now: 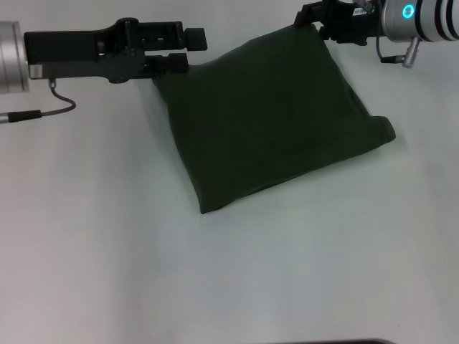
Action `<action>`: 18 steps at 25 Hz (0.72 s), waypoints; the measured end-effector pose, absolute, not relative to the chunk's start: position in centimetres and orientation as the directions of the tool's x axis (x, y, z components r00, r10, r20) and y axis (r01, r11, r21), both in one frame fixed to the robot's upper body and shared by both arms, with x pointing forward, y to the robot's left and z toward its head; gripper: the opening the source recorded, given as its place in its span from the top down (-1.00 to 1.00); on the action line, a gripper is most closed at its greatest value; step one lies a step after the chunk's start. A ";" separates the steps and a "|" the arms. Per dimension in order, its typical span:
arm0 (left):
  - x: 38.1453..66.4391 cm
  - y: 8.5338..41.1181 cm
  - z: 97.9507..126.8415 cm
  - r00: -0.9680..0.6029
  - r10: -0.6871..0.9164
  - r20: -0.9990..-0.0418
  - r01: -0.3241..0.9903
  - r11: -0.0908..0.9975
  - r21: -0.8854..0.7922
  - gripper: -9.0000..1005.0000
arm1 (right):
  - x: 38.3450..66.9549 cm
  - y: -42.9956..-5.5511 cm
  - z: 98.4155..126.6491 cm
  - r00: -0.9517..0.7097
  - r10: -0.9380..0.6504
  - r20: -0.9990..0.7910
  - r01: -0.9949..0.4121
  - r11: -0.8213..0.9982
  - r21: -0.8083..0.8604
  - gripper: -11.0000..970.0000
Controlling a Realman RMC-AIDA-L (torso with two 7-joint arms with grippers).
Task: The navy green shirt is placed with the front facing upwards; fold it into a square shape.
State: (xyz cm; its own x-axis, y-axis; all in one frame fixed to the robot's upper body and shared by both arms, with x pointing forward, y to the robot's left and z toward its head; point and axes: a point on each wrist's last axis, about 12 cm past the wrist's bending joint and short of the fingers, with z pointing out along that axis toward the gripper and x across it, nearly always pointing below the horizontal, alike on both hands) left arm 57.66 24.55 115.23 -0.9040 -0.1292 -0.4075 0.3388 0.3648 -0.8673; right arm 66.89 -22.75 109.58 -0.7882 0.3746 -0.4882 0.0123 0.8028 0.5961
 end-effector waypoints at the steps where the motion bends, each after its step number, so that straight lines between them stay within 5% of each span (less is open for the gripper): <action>1: 57.7 24.5 115.2 -0.903 -0.128 -0.410 0.341 0.365 -0.866 -0.38 | 66.9 -22.8 109.6 -0.789 0.376 -0.487 0.013 0.802 0.598 -0.48; 18: 57.6 24.6 115.1 -0.903 -0.128 -0.411 0.342 0.365 -0.866 -0.38 | 66.9 -22.9 109.6 -0.792 0.360 -0.493 -0.002 0.806 0.592 0.84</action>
State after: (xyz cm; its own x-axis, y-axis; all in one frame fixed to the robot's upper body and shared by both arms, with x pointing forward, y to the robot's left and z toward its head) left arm 57.58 24.61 115.14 -0.9027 -0.1276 -0.4109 0.3423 0.3655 -0.8656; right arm 66.85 -22.88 109.65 -0.7925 0.3595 -0.4927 -0.0024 0.8059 0.5920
